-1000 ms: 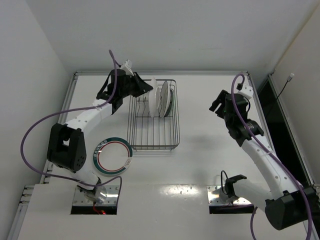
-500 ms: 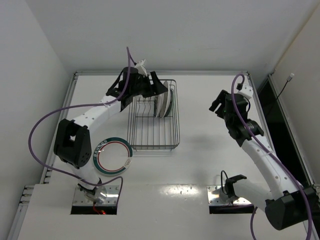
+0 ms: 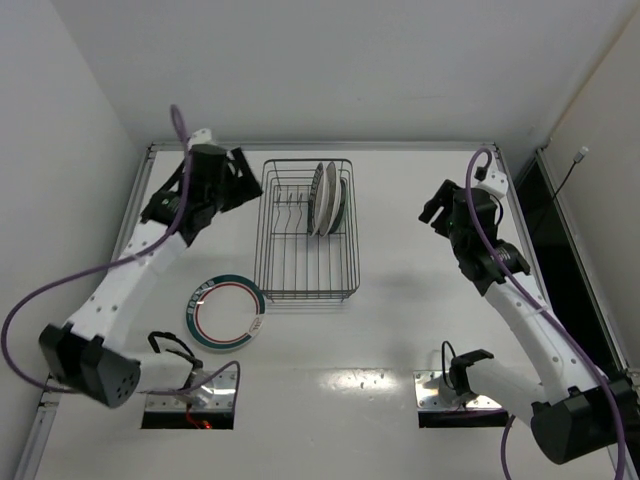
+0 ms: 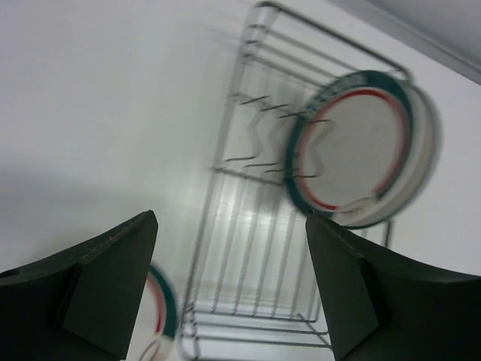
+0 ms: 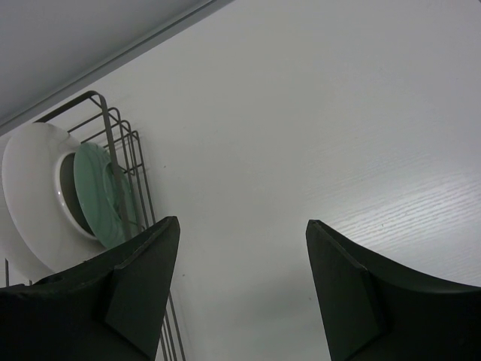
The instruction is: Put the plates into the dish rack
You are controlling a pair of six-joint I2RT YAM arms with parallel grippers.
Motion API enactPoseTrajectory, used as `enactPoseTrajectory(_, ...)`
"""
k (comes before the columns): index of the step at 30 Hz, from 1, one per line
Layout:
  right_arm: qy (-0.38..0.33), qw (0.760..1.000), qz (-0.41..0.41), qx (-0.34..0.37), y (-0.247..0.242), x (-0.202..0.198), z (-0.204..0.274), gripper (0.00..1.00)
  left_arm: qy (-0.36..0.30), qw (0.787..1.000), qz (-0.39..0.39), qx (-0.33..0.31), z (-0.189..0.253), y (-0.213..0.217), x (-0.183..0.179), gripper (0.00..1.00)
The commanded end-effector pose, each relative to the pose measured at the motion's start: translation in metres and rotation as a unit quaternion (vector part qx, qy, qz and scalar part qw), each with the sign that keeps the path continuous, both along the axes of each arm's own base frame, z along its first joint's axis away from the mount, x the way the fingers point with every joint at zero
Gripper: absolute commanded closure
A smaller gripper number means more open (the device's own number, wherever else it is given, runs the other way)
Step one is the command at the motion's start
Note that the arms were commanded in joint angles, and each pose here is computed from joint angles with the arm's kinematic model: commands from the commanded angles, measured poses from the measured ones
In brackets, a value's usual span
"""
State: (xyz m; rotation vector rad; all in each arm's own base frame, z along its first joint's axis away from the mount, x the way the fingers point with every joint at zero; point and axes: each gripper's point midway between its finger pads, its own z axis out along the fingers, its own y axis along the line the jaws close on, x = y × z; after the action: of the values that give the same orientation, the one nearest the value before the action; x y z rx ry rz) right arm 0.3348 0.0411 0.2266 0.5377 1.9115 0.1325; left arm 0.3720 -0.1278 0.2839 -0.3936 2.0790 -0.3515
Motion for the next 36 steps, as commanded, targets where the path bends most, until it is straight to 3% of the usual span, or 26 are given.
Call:
enactPoseTrajectory(1,-0.034,0.999,0.005,0.018,0.003,0.005,0.018,0.35,0.124,0.982,0.134,0.054,-0.057,0.069,-0.071,0.22)
enactPoseTrajectory(3,-0.029,0.999,0.005,0.017,0.003,0.004,0.013,0.35,0.156,0.972,0.172,0.035,-0.078,0.079,-0.1,0.26)
enactPoseTrajectory(4,-0.029,0.999,0.008,0.023,0.005,0.005,0.013,0.35,0.174,0.967,0.182,0.034,-0.087,0.083,-0.114,0.36)
enactPoseTrajectory(5,-0.029,0.999,0.008,0.023,0.005,0.005,0.013,0.35,0.192,0.961,0.196,0.03,-0.106,0.086,-0.124,0.63)
enactPoseTrajectory(6,-0.029,0.999,0.013,0.025,0.007,0.005,0.011,0.35,0.199,0.961,0.193,0.02,-0.112,0.084,-0.132,0.72)
enactPoseTrajectory(11,-0.029,0.999,0.017,0.027,0.009,0.005,0.011,0.35,0.26,0.949,0.179,-0.025,-0.175,0.075,-0.142,0.98)
enactPoseTrajectory(14,-0.024,0.999,0.012,0.023,0.006,0.004,0.009,0.35,0.284,0.943,0.165,-0.062,-0.195,0.064,-0.134,1.0)
enactPoseTrajectory(21,-0.03,0.999,0.003,0.021,0.003,0.002,0.014,0.35,0.352,0.916,0.186,-0.038,-0.245,0.076,-0.122,1.0)
enactPoseTrajectory(30,-0.028,0.999,0.0,0.027,-0.004,0.004,0.014,0.35,0.371,0.896,0.243,-0.004,-0.282,0.107,-0.086,1.0)
enactPoseTrajectory(36,-0.027,0.999,-0.001,0.031,-0.008,0.002,0.011,0.35,0.341,0.899,0.273,0.035,-0.275,0.13,-0.035,1.0)
